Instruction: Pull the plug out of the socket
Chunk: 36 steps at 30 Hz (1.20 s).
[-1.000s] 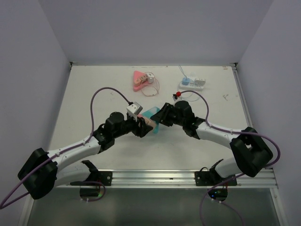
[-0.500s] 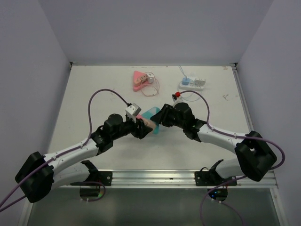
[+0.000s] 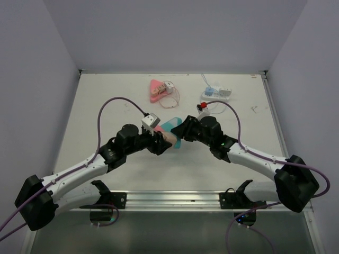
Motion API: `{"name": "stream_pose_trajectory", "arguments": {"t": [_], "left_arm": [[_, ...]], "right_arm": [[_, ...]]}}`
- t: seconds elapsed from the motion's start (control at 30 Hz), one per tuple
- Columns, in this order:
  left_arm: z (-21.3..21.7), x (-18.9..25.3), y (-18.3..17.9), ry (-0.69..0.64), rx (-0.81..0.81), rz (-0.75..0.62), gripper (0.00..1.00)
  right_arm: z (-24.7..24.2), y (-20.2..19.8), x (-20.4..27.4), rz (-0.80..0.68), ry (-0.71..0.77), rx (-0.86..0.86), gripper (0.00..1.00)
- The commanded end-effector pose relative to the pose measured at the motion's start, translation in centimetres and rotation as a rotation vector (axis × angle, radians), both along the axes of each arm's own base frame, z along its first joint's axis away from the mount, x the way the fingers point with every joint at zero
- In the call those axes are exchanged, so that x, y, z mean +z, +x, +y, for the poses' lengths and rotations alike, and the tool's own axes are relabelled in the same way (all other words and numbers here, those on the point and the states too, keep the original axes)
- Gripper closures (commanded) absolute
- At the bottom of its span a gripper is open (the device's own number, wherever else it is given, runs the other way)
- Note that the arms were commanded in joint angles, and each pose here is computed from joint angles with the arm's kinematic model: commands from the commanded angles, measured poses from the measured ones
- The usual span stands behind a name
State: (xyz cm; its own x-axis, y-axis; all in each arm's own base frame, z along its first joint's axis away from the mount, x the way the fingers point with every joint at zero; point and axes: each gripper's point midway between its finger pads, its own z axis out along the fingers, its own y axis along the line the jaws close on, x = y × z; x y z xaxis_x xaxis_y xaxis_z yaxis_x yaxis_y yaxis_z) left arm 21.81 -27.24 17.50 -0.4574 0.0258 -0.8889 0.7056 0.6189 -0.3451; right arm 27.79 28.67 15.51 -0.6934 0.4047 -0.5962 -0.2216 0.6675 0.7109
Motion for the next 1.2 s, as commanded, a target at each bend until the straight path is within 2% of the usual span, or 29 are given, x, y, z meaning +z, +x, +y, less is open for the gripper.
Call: {"name": "stream_pose_trajectory", "arguments": {"t": [0.0, 0.27, 0.53, 0.77, 0.83, 1.0, 1.17], "left_arm": [[1.0, 7.4, 1.6, -0.086, 0.076, -0.149, 1.0], [2.4, 8.9, 2.3, -0.004, 0.149, -0.122, 1.0], [3.2, 9.7, 2.4, 0.03, 0.192, -0.083, 1.0], [4.1, 10.4, 2.3, 0.038, 0.22, -0.104, 1.0], [4.0, 10.3, 2.3, 0.034, 0.219, -0.107, 1.0], [4.9, 8.0, 3.4, 0.053, 0.312, -0.083, 1.0], [7.4, 2.5, 6.0, 0.175, 0.505, 0.023, 1.0]], "right_arm": [[-9.6, 2.5, -6.7, 0.016, -0.424, -0.267, 1.0], [-11.3, 2.8, -7.1, -0.001, -0.535, -0.297, 1.0], [-12.0, 3.0, -7.3, -0.004, -0.559, -0.324, 1.0], [-12.6, 3.1, -6.7, -0.008, -0.534, -0.327, 1.0], [-11.7, 2.9, -5.8, -0.025, -0.48, -0.289, 1.0], [-9.6, 2.6, -2.7, -0.098, -0.369, -0.202, 1.0], [-8.4, 1.7, -0.6, -0.166, -0.306, -0.118, 1.0]]}}
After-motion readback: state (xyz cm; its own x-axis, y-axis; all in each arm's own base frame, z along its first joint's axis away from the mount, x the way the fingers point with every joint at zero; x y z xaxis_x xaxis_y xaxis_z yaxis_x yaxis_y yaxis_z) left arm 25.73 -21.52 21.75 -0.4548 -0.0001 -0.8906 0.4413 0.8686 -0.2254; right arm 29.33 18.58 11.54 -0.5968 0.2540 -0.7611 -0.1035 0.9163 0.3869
